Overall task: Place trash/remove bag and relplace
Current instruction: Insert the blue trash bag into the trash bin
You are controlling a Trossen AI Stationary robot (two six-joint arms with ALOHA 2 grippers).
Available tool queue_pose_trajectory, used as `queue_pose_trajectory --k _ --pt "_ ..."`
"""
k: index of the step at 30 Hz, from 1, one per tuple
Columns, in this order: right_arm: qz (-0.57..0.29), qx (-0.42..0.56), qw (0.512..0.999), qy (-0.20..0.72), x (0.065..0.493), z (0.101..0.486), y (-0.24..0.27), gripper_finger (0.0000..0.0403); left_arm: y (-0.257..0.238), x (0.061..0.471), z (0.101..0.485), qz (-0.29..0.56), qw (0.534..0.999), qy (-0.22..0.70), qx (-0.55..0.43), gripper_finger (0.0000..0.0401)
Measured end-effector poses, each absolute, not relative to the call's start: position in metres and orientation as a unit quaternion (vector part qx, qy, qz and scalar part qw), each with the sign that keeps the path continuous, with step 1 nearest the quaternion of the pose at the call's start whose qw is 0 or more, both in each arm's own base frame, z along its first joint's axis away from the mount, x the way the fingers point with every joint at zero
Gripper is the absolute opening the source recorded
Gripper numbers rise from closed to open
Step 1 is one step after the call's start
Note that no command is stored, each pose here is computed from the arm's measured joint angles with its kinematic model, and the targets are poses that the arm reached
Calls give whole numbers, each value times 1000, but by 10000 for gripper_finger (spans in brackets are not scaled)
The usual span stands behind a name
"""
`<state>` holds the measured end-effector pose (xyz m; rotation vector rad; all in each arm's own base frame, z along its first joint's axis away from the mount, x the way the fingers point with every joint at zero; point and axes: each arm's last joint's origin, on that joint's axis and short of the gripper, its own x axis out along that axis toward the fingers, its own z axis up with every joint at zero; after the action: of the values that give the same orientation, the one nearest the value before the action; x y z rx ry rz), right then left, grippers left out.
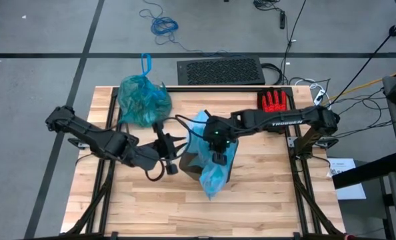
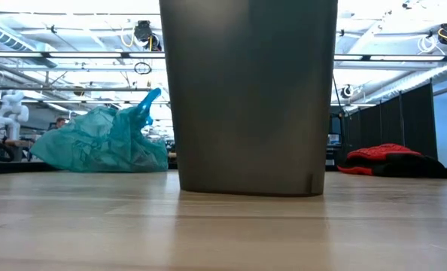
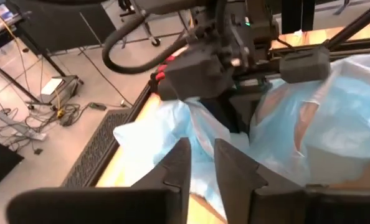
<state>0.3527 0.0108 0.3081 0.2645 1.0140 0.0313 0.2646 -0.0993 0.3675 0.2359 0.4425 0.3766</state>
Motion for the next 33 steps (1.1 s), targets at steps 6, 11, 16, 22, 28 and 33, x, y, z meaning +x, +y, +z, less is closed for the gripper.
queue_pose_trajectory --k 6,11,16,22,28,33 --pt "-7 132 865 484 352 297 -4 0 -97 262 359 218 942 230 114 29" --pt "-26 140 862 487 350 285 -16 0 -92 257 352 277 925 236 110 3" --pt "-24 148 855 496 351 277 -18 0 -91 255 329 294 918 247 96 2" --pt "0 134 862 489 353 281 -1 0 -91 254 319 305 918 242 76 1" --pt "31 118 875 469 357 289 22 0 -92 254 320 321 917 226 73 1" --pt "58 106 888 444 360 293 40 0 -94 250 322 342 911 213 88 0"
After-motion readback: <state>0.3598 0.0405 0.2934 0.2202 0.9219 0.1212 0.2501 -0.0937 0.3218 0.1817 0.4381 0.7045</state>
